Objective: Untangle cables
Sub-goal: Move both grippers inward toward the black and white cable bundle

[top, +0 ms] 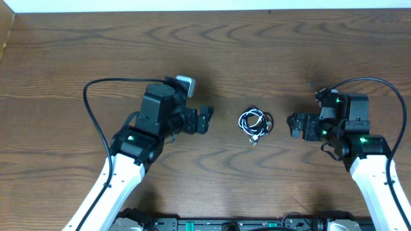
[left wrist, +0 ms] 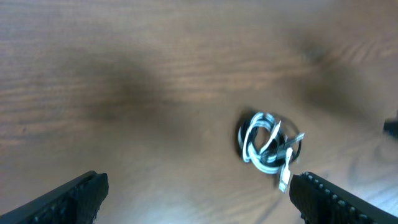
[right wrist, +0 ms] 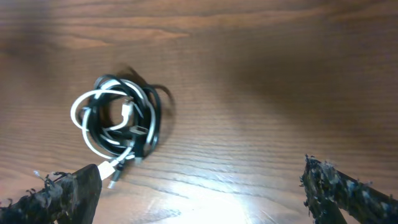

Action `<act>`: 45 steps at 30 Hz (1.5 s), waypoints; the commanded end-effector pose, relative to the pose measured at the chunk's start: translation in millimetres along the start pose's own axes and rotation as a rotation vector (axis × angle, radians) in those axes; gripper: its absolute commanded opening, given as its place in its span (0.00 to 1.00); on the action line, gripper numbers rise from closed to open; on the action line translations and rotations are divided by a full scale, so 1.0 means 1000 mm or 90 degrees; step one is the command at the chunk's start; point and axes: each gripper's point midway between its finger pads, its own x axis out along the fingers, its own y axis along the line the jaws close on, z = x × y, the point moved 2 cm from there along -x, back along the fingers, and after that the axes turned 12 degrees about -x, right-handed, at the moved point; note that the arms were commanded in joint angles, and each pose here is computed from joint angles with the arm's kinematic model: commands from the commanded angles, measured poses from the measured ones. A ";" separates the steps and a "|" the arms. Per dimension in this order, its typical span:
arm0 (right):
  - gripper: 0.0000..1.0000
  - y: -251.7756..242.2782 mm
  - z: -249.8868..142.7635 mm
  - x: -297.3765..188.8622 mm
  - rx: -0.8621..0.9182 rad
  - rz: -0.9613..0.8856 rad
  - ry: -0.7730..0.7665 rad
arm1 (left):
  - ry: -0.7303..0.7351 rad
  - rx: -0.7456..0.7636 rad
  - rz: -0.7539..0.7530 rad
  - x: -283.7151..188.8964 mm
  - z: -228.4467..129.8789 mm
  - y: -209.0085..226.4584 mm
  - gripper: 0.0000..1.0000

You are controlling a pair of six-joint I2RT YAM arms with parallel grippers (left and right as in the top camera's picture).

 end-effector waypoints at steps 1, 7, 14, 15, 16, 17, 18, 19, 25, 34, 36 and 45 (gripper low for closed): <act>0.99 0.009 0.011 -0.004 -0.009 0.030 -0.020 | -0.018 -0.048 -0.012 0.006 0.015 -0.007 0.98; 0.99 0.009 0.011 -0.004 -0.009 0.030 -0.019 | -0.048 -0.040 -0.028 0.008 0.053 -0.025 0.98; 0.99 0.009 0.010 -0.004 -0.009 0.030 -0.018 | -0.006 -0.061 -0.019 0.039 0.053 -0.024 0.98; 0.99 0.009 0.010 -0.004 -0.009 0.030 -0.017 | 0.012 -0.093 -0.019 0.045 0.048 -0.022 0.98; 0.99 0.009 0.009 -0.004 -0.008 0.030 -0.016 | 0.031 -0.129 -0.017 0.051 0.041 -0.021 0.98; 0.99 0.009 0.009 -0.004 -0.008 0.030 -0.014 | 0.046 -0.153 -0.017 0.057 0.036 -0.021 0.98; 0.99 0.009 0.008 -0.004 -0.007 0.030 -0.012 | 0.060 -0.168 -0.017 0.063 0.031 -0.020 0.98; 0.99 0.009 0.008 -0.004 -0.007 0.030 -0.011 | 0.071 -0.169 -0.016 0.071 0.027 -0.020 0.98; 0.99 0.009 0.008 -0.004 -0.007 0.031 -0.011 | 0.121 -0.095 -0.017 0.113 -0.002 -0.023 0.98; 0.99 0.009 0.006 -0.004 -0.006 0.031 -0.007 | 0.231 0.065 -0.013 0.153 -0.071 -0.035 0.99; 0.99 0.009 0.006 -0.004 -0.006 0.031 -0.007 | 0.241 0.074 0.005 0.160 -0.081 -0.032 0.96; 0.99 0.009 0.006 -0.004 -0.006 0.031 -0.007 | 0.281 0.089 0.012 0.175 -0.110 -0.032 0.66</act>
